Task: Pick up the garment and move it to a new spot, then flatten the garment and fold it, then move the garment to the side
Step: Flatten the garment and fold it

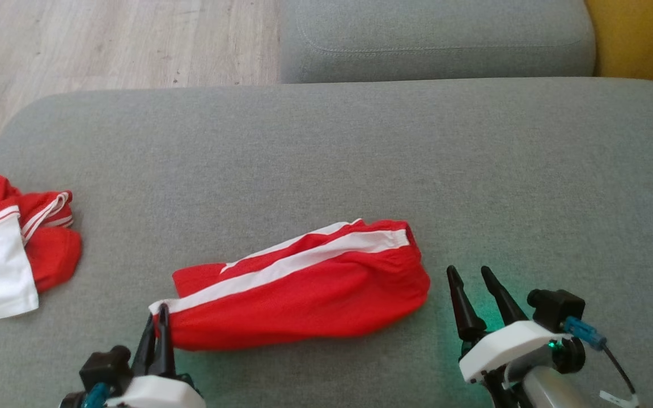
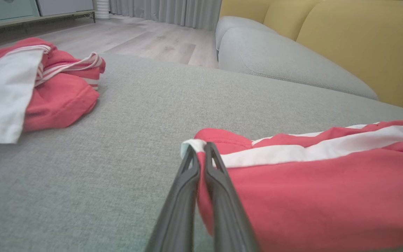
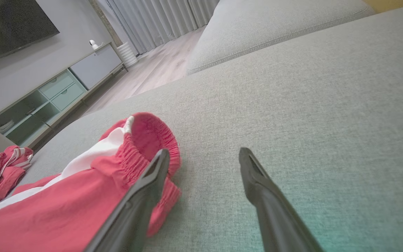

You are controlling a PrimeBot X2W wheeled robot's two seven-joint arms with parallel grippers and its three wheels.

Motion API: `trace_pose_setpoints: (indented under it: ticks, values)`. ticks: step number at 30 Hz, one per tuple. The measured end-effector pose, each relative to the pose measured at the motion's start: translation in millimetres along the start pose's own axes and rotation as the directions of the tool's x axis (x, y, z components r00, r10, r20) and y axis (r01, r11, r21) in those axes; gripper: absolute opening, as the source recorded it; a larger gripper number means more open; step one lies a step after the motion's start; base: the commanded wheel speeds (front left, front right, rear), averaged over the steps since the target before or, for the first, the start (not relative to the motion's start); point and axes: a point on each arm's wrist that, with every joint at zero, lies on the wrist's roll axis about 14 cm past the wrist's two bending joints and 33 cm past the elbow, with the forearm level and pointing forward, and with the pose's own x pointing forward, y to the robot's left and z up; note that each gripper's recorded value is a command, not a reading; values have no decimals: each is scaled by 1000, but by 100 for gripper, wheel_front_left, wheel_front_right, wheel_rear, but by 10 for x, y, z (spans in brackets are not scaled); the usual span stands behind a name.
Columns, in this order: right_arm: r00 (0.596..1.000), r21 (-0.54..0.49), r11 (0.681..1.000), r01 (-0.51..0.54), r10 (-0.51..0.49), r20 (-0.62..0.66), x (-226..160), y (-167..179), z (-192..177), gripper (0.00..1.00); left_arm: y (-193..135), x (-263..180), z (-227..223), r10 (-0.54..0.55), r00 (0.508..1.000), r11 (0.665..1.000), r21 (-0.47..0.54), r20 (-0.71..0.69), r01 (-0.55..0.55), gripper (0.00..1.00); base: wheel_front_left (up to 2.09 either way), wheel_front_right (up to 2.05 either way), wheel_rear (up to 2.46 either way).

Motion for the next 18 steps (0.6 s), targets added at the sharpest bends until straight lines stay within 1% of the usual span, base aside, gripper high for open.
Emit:
trace_pose_setpoints:
  ticks: [1,2,3,4,6,8,11,15,18]
  values:
    - [1000,-1,1000,-1,1,1,-2,3,3,100,17,-2,-6,5,1000,1000,-1,-2,-5,0,0,0,0]
    - [1000,-1,1000,-1,2,3,-3,5,10,100,25,-2,-9,8,1000,1000,-1,-3,-8,41,0,0,0]
    - [1000,-5,1000,-3,3,7,-2,9,23,100,38,0,-5,16,1000,1000,3,-2,-16,90,0,0,0]
    - [1000,-14,1000,-8,8,14,1,19,47,100,53,2,8,23,1000,1000,8,2,-23,100,0,0,0]
    - [999,-39,999,-18,19,35,12,44,118,100,72,11,53,33,999,999,19,16,-34,100,0,0,0]
    - [996,-104,994,-34,43,84,30,89,288,100,99,29,165,55,997,997,60,51,-58,100,0,0,0]
    - [988,-174,983,-50,74,132,41,161,465,100,93,23,259,58,995,994,92,83,-66,100,0,0,0]
    - [979,-229,972,-55,97,177,38,221,626,100,146,-54,266,79,992,991,101,94,-88,100,0,0,0]
    - [979,-241,969,-55,100,176,22,229,621,100,196,-114,218,100,991,990,90,85,-108,100,0,0,0]
